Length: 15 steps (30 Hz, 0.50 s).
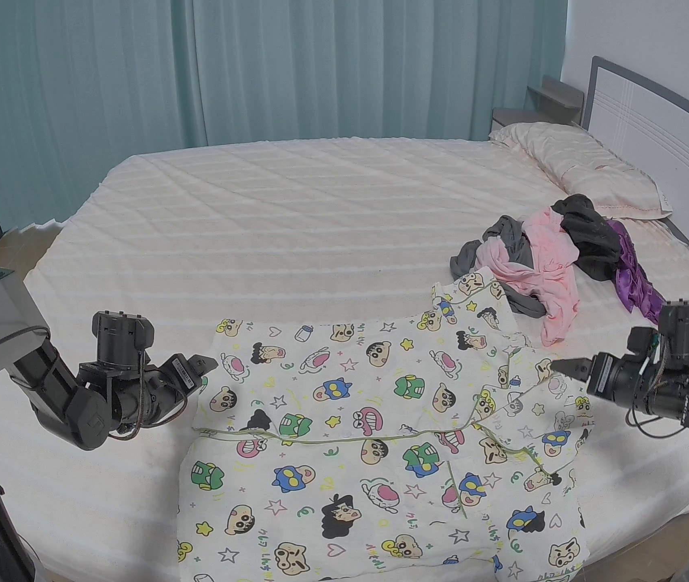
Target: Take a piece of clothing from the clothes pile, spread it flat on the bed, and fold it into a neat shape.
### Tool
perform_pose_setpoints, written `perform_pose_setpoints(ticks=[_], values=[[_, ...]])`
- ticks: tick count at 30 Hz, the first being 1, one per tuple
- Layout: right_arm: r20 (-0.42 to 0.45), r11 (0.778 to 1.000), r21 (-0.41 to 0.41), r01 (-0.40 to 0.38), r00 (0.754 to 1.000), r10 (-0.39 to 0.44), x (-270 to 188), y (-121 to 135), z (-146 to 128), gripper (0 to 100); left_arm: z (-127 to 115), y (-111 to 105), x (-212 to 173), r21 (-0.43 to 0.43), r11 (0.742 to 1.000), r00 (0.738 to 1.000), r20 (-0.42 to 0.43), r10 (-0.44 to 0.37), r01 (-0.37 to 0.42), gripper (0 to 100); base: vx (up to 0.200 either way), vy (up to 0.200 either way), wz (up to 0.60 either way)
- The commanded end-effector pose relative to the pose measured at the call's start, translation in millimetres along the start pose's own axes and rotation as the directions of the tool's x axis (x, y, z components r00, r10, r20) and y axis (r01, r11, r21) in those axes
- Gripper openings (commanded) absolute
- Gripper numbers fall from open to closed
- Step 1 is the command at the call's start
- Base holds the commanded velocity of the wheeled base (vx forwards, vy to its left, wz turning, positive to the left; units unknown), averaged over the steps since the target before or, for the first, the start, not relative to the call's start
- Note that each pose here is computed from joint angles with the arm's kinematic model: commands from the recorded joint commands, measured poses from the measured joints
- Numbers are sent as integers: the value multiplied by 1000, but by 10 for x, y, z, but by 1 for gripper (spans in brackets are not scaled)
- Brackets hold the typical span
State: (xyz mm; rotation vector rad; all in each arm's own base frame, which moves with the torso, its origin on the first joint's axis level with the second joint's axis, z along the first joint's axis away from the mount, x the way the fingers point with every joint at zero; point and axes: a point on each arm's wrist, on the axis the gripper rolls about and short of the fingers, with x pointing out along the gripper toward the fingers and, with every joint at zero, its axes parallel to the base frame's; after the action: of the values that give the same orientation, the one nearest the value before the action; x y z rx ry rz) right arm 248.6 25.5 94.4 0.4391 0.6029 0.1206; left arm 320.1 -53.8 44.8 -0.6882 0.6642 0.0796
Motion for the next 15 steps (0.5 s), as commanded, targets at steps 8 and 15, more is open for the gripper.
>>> perform_pose_setpoints(ticks=[8,15], values=[[11,1000,-12,-20,1000,20,988,130,512,100,-115,33,-53,-66,997,999,-1,51,-51,100,0,0,0],[-28,998,-29,-51,998,50,1476,288,545,100,-148,72,-89,-73,995,998,-13,63,-64,100,0,0,0]])
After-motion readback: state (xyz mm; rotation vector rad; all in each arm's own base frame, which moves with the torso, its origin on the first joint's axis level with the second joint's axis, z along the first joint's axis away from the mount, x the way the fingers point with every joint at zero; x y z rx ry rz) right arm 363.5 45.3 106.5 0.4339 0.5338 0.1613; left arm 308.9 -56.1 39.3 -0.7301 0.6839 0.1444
